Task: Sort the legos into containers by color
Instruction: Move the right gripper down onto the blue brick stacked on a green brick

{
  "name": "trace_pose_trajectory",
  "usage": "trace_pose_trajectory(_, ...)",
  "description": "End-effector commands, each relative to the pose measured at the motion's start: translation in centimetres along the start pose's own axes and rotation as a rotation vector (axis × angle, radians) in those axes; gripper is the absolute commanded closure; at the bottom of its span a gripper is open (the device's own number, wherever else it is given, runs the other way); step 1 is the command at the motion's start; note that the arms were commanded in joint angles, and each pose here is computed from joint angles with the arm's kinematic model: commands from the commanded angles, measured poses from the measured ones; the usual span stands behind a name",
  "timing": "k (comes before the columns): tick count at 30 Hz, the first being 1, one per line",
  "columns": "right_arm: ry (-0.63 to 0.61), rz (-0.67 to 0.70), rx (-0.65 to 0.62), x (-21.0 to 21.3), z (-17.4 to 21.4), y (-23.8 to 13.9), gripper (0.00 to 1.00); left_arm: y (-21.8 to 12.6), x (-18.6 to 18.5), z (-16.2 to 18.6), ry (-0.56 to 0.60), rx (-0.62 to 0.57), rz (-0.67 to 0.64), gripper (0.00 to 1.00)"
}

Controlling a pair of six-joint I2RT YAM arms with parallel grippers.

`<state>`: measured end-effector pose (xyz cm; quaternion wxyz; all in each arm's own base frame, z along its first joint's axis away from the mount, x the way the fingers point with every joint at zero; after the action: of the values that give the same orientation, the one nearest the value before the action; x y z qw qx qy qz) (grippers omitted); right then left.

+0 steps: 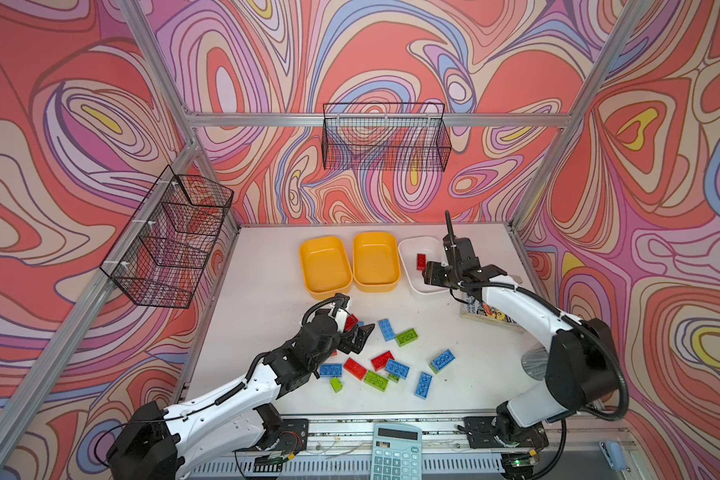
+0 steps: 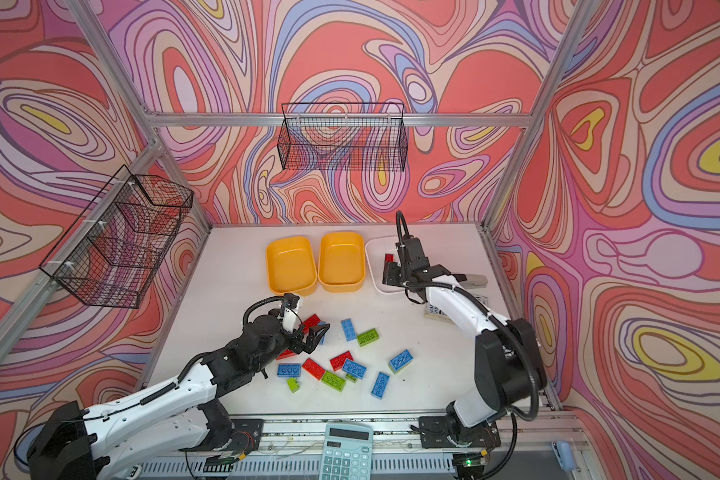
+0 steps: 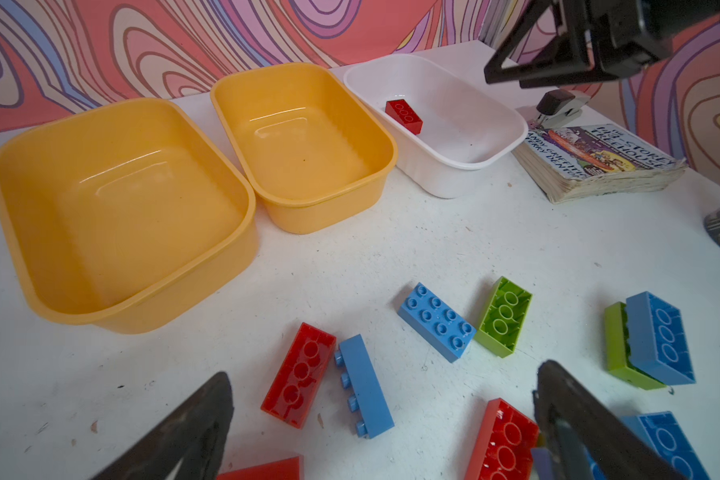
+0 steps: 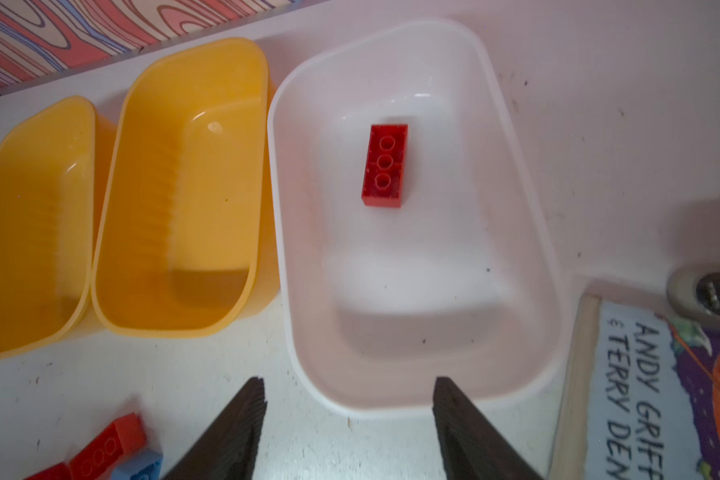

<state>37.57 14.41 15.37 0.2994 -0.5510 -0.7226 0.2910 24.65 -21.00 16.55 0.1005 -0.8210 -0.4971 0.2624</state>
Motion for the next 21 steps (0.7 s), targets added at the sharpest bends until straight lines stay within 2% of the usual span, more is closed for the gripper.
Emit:
trace_pose_trajectory(1, 0.026, 0.03, 0.095, 0.7, 5.6, -1.6, 0.3, 0.0, -1.2, -0.2, -0.028, -0.01, 0.063, 0.0)
trace_pose_trajectory(4, 0.073, 0.053, 0.12, 1.3, 9.2, -3.6, 0.3, -0.1, -1.2, 0.2, -0.041, -0.012, 0.077, 0.0)
trace_pose_trajectory(9, 0.155, 0.074, 0.129, 1.8, 12.9, -6.3, 0.3, -0.4, -1.2, 0.8, -0.078, -0.028, 0.106, 0.0)
trace_pose_trajectory(21, 0.346, 0.105, 0.171, 1.5, 17.4, -8.0, 0.29, -1.1, -0.5, 2.4, -0.101, -0.035, 0.125, 0.0)
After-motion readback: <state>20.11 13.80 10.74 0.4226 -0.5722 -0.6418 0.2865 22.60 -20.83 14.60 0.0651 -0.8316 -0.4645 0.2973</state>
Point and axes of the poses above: each gripper's point midway between its finger pads, its own y axis out along the fingers, its own x axis along the line the jaws close on, z = x × y, the point moved 1 cm from there along -y, back along the fingers, and after that the axes turned 14 degrees about -y, right-handed, at the moved point
